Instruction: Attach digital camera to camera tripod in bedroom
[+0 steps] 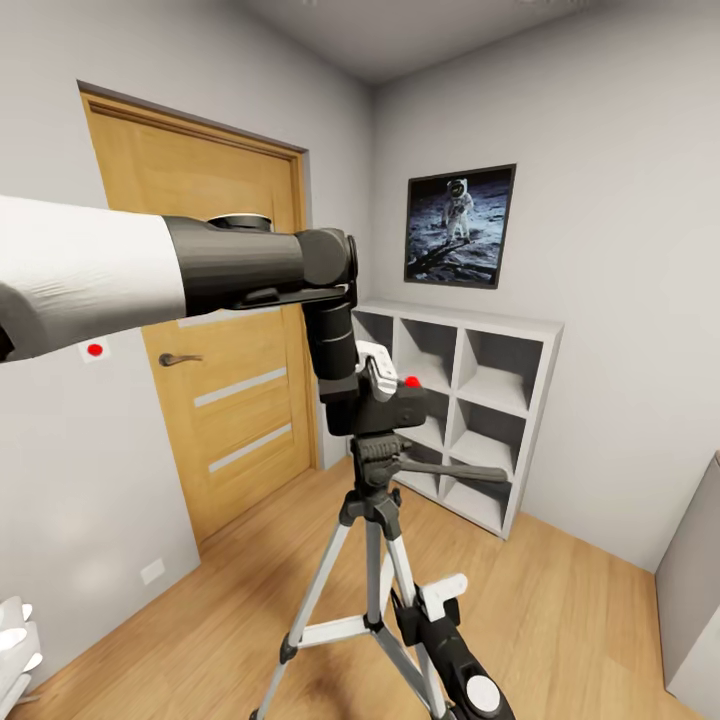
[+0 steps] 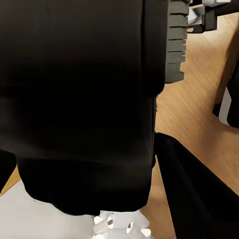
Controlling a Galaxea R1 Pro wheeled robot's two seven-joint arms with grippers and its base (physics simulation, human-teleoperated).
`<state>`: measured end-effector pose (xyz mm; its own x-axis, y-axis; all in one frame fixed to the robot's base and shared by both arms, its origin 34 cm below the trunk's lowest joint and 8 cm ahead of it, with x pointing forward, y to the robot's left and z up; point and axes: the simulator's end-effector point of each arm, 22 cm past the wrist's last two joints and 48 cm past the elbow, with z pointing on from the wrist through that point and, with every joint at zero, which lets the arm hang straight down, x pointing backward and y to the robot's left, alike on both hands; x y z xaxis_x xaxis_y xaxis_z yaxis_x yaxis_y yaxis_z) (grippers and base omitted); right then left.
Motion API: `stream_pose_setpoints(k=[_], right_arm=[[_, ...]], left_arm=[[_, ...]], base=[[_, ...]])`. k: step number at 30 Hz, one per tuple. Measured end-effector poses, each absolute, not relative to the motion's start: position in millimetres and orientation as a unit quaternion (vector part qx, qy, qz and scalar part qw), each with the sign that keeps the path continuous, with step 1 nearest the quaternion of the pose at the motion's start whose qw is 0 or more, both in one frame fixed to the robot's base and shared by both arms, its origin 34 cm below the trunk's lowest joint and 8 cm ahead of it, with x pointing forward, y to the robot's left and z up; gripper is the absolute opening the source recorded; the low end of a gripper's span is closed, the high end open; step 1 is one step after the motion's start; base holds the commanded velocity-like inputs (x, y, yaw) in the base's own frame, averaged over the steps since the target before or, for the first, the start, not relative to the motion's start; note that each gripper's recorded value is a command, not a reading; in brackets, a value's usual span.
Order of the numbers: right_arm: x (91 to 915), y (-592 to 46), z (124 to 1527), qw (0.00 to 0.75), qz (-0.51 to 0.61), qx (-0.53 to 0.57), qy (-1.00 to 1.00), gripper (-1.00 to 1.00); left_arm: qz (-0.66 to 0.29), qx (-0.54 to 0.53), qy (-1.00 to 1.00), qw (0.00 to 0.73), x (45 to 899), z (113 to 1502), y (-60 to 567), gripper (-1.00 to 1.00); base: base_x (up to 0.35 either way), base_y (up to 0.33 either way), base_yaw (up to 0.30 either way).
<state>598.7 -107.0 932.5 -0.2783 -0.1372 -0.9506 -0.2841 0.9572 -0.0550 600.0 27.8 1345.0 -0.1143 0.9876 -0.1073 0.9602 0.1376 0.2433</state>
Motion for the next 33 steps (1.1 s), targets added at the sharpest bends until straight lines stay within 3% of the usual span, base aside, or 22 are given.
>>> stream_pose_setpoints(k=[22,23,30,31,33], right_arm=[[598.0,-109.1,931.4,0.590,0.067,-0.139,0.793,-1.00],[598.0,-109.1,931.4,0.590,0.067,-0.139,0.793,-1.00],[597.8,-110.8,922.7,0.573,0.066,-0.105,0.810,-1.00],[597.2,-111.3,922.7,0.572,0.070,-0.097,0.811,-1.00],[597.7,-111.7,922.2,0.572,0.070,-0.096,0.812,-1.00]], left_arm=[[0.060,0.648,0.749,0.125,592.8,1344.3,25.1,-1.00],[0.060,0.648,0.749,0.125,592.8,1344.3,25.1,1.00],[0.076,0.667,0.725,0.151,616.7,1343.1,22.9,1.00],[0.047,0.670,0.717,0.188,629.4,1332.7,0.8,1.00],[0.025,0.660,0.730,0.176,631.6,1318.9,3.4,1.00]], base=[[0.000,0.000,0.000],[0.000,0.000,0.000],[0.000,0.000,0.000],[0.000,0.000,0.000],[0.000,0.000,0.000]])
